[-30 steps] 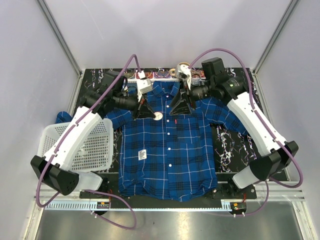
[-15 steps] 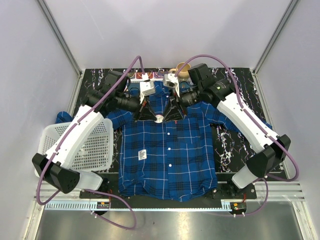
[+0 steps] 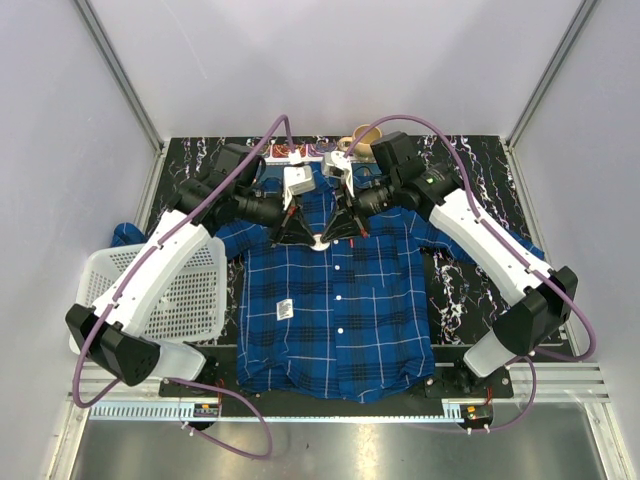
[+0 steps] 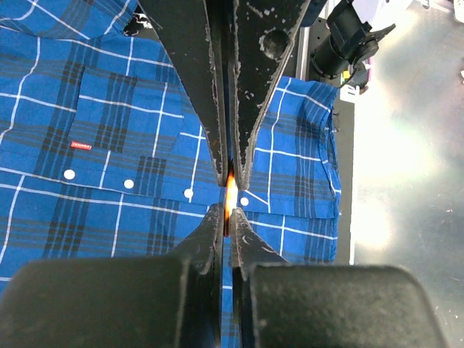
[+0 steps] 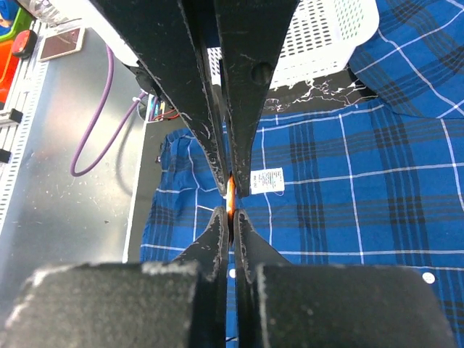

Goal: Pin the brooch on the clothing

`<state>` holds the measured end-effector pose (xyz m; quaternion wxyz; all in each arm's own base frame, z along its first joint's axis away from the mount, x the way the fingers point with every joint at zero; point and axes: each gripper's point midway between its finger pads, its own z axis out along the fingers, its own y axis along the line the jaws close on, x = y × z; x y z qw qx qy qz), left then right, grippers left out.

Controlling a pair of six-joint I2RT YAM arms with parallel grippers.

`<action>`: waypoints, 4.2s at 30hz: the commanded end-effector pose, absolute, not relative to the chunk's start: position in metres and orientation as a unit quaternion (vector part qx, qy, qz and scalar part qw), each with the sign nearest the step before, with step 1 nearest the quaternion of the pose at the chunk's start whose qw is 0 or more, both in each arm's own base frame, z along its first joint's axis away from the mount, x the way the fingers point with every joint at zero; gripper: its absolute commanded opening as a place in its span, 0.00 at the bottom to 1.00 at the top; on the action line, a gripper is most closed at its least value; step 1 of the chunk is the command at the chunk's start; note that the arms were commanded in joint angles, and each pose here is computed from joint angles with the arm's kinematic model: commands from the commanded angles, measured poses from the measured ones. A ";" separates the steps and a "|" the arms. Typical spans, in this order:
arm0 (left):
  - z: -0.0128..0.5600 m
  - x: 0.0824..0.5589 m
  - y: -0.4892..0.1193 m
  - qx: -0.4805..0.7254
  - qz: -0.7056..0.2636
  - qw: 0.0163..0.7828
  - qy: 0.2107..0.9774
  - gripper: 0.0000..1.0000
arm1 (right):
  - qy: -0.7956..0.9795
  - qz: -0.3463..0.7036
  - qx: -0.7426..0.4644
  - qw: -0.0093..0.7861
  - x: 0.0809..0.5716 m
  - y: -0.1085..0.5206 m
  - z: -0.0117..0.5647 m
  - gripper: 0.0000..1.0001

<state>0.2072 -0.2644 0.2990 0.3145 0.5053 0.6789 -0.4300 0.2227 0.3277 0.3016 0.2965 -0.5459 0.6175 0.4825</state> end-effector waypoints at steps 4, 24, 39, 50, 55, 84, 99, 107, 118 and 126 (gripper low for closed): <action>0.348 0.229 -0.262 0.439 -0.480 0.356 0.672 0.31 | 0.628 0.489 -0.497 0.346 0.248 0.328 0.325 0.00; 0.453 0.306 -0.226 0.137 -0.593 0.575 0.546 0.71 | 0.538 0.697 -0.218 0.422 0.326 0.299 0.475 0.00; 0.476 0.305 -0.270 0.128 -0.649 0.555 0.505 0.47 | 0.533 0.693 -0.211 0.437 0.321 0.301 0.479 0.00; 0.474 0.317 -0.272 0.108 -0.654 0.547 0.511 0.30 | 0.535 0.690 -0.213 0.439 0.316 0.302 0.476 0.00; 0.473 0.319 -0.272 0.102 -0.656 0.544 0.513 0.23 | 0.534 0.690 -0.213 0.440 0.318 0.303 0.475 0.00; 0.452 0.341 -0.116 0.234 0.611 0.713 0.253 0.06 | 0.657 0.484 -0.205 0.540 0.395 0.224 0.419 0.99; 0.466 0.366 -0.070 0.166 0.548 0.721 0.390 0.00 | 0.672 0.491 -0.214 0.511 0.411 0.232 0.405 0.97; 0.388 0.399 -0.091 0.143 0.053 0.670 0.726 0.00 | 0.716 0.449 -0.214 0.490 0.439 0.235 0.368 0.95; 0.288 0.398 -0.129 0.044 -0.100 0.586 0.803 0.00 | 0.779 0.420 -0.203 0.419 0.469 0.264 0.297 0.89; 0.231 0.400 -0.145 0.014 -0.181 0.545 0.818 0.00 | 0.807 0.405 -0.198 0.382 0.471 0.298 0.247 0.78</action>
